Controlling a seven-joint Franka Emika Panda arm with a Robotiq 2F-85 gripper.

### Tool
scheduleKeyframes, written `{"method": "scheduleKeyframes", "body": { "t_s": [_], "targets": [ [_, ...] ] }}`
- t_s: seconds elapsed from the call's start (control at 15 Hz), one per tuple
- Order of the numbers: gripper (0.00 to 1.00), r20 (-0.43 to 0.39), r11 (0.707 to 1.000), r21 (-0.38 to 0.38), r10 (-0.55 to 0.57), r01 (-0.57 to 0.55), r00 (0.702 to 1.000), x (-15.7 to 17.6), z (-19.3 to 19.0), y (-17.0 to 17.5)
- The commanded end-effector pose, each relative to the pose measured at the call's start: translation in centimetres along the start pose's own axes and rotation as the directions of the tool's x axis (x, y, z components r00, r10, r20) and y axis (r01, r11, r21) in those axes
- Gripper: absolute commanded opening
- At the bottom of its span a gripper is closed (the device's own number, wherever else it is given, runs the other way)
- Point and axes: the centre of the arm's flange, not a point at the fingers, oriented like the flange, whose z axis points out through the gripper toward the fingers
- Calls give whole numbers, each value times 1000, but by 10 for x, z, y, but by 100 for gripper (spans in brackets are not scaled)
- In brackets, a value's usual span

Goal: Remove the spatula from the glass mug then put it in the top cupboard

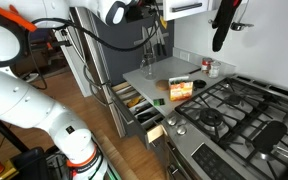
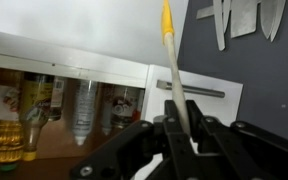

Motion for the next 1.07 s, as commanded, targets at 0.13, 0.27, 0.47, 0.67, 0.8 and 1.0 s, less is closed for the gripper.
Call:
{"method": "scheduleKeyframes", "body": {
  "t_s": [0.13,0.27,0.47,0.67,0.8,1.0],
  "targets": [
    [4,-174,996,-32,76,-83,982,2,-54,17],
    [4,-230,994,-41,88,-100,969,7,-62,20],
    [4,-316,991,-65,89,-115,944,14,-64,19],
    [4,-385,987,-97,83,-130,919,19,-55,11],
    [4,-416,985,-132,50,-114,908,22,-45,6],
    [4,-421,976,-212,-39,-56,906,23,-28,0]
  ]
}}
